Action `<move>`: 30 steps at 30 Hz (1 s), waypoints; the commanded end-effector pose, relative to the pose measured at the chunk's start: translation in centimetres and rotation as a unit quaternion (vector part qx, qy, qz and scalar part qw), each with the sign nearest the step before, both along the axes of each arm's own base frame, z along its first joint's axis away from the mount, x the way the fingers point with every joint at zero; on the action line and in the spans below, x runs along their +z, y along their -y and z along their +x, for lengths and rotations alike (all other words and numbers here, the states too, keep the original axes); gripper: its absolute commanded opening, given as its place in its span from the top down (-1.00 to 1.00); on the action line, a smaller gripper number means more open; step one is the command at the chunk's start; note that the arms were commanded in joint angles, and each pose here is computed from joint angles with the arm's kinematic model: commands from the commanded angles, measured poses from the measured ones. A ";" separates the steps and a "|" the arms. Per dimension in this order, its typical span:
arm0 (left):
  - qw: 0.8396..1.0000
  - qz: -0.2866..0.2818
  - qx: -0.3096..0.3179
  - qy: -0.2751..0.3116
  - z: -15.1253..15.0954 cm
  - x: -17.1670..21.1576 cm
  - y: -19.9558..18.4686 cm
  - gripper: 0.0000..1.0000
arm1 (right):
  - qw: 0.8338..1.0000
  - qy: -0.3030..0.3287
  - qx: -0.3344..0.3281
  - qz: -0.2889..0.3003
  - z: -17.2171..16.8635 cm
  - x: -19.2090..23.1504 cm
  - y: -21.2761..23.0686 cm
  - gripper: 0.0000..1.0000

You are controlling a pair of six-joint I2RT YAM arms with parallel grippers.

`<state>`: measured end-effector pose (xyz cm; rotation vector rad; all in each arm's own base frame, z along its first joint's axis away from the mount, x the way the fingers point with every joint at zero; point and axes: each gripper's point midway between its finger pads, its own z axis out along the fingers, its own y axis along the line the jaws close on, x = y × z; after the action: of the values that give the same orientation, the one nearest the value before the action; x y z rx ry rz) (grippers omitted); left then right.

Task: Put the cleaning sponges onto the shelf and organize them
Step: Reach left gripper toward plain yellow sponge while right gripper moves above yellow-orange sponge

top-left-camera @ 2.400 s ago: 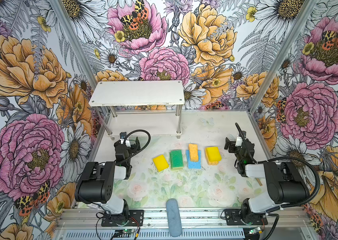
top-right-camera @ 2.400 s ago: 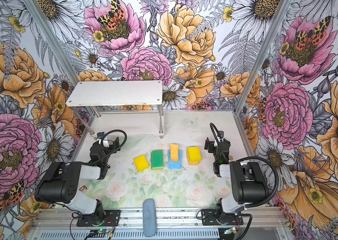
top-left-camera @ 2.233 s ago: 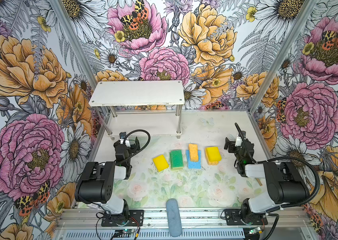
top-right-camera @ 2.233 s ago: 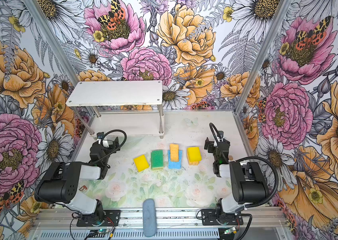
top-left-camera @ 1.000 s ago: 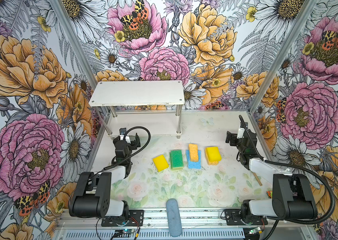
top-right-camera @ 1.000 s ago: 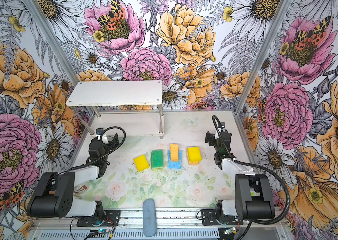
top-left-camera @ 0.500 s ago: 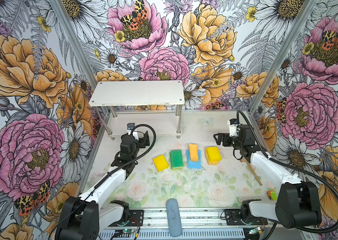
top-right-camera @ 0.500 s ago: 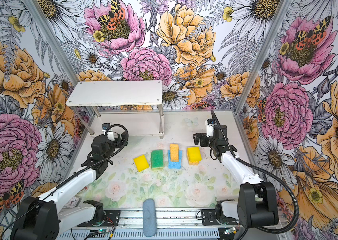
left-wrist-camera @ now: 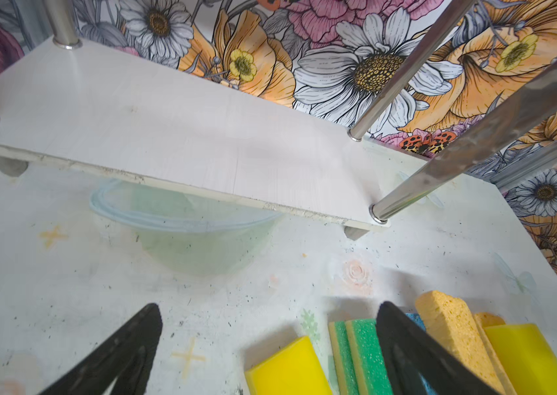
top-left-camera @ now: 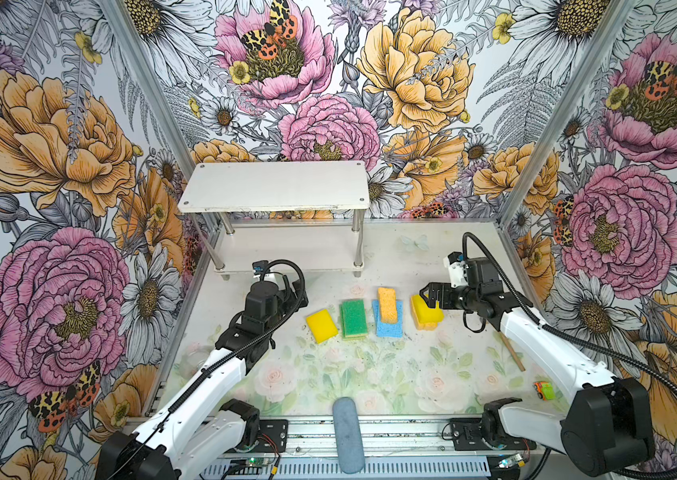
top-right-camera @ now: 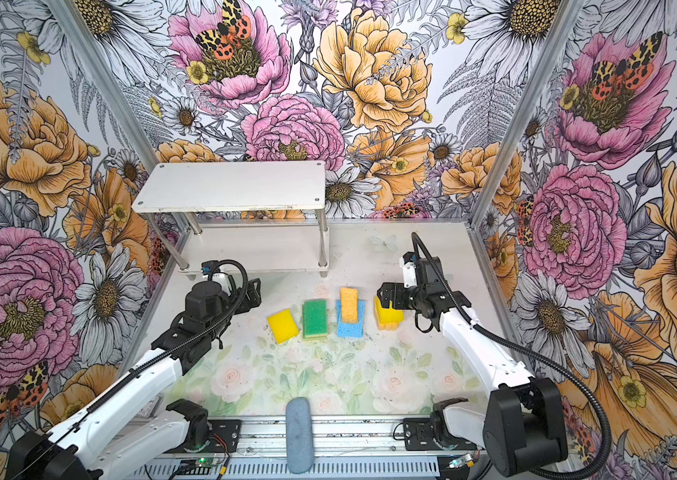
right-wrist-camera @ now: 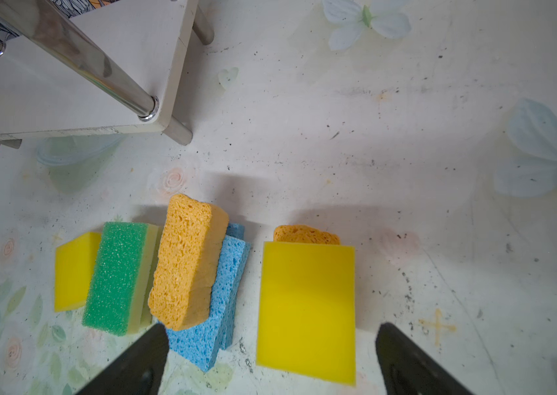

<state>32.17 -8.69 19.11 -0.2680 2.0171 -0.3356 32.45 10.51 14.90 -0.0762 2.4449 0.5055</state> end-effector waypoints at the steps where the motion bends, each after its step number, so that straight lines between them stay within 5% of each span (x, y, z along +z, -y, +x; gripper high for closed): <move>1: 0.997 -0.051 0.006 -0.054 -1.4 -1.7 0.6 -0.98 | 1.000 0.004 -0.002 -0.005 1.0 0.8 -0.3 -0.93; 18: 0.960 -0.150 0.095 -0.217 -4.3 -7.5 2.7 -0.98 | 0.999 0.004 0.002 -0.041 3.4 0.4 0.0 -0.94; 30: 0.955 -0.072 0.099 -0.270 -3.2 -9.5 6.1 -0.98 | 0.999 -0.010 0.011 -0.046 3.7 -0.8 -0.1 -0.96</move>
<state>28.94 -14.83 9.63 -0.6920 2.4795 -0.3728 35.46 10.34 13.24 -0.1123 2.5131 0.4123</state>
